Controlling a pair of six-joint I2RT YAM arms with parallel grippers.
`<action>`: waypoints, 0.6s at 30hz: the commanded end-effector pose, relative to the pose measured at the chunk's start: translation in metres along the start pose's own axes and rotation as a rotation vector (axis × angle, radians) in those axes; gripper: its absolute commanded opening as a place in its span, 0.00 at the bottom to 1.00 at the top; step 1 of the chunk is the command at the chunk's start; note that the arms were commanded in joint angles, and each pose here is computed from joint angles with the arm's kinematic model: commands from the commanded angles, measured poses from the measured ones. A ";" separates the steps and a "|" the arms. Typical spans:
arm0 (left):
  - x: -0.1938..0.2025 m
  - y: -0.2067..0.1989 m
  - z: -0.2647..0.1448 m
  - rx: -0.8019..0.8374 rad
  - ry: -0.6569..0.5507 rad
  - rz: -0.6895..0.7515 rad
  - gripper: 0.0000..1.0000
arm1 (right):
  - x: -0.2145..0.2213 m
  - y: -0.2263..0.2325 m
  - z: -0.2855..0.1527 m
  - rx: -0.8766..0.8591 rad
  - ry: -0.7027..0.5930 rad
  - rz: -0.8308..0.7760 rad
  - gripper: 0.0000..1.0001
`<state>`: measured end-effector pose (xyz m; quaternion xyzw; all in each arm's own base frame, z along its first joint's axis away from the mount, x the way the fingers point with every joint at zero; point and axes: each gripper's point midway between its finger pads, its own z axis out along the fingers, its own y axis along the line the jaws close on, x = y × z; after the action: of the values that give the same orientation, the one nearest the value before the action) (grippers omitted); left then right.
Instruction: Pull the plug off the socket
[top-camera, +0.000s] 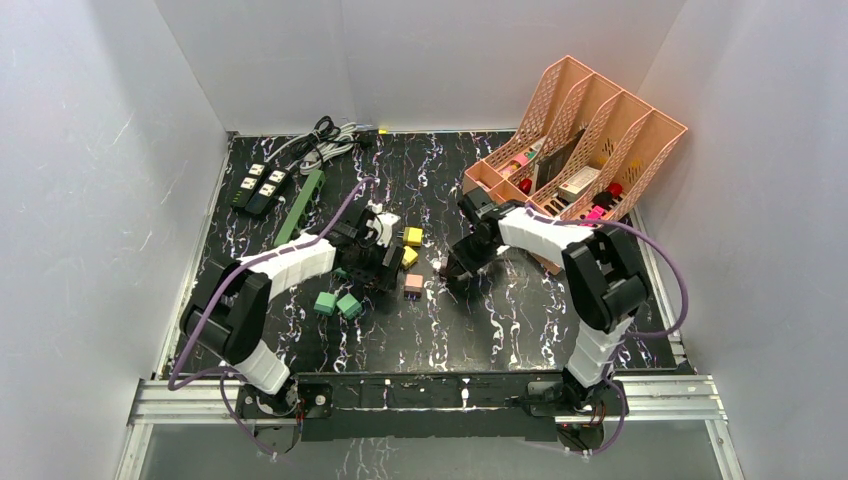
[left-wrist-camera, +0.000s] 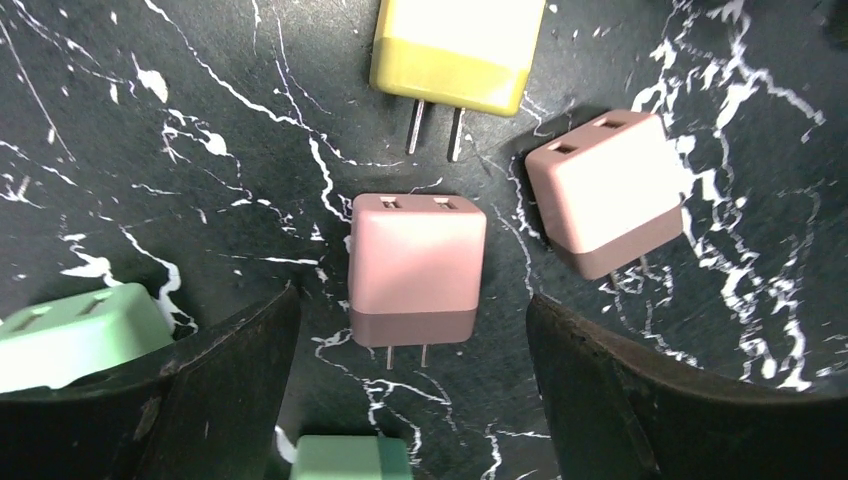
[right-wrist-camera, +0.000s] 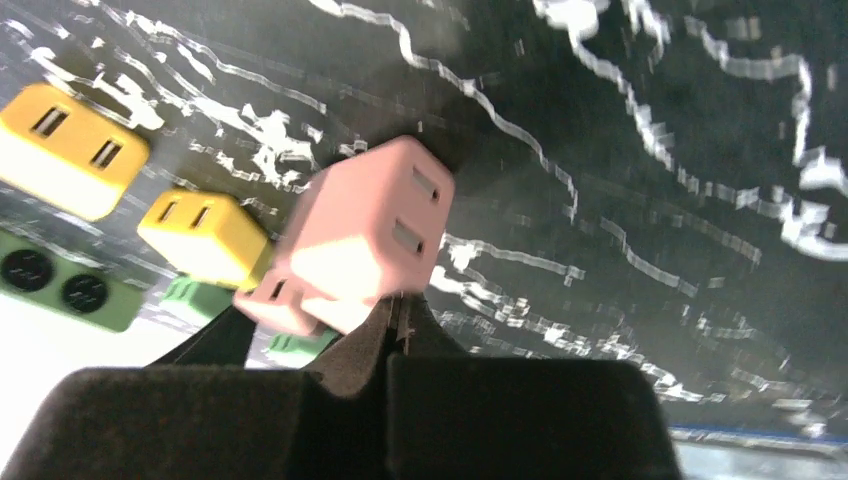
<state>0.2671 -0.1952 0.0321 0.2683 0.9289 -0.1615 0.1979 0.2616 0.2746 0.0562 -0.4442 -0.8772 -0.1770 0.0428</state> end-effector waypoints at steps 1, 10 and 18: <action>-0.004 -0.011 -0.006 0.019 -0.045 -0.175 0.81 | -0.021 0.000 0.019 0.015 -0.072 -0.409 0.00; 0.006 -0.017 -0.004 0.004 -0.046 -0.322 0.81 | -0.004 0.061 -0.044 -0.283 -0.145 -1.089 0.44; 0.002 -0.029 0.001 0.025 -0.015 -0.429 0.80 | -0.035 0.088 -0.083 -0.184 -0.330 -1.165 0.76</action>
<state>0.2577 -0.2089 0.0327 0.0936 0.9572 -0.2016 0.1853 0.3110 0.2879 0.1442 0.0874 -0.9381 -0.2600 -0.2117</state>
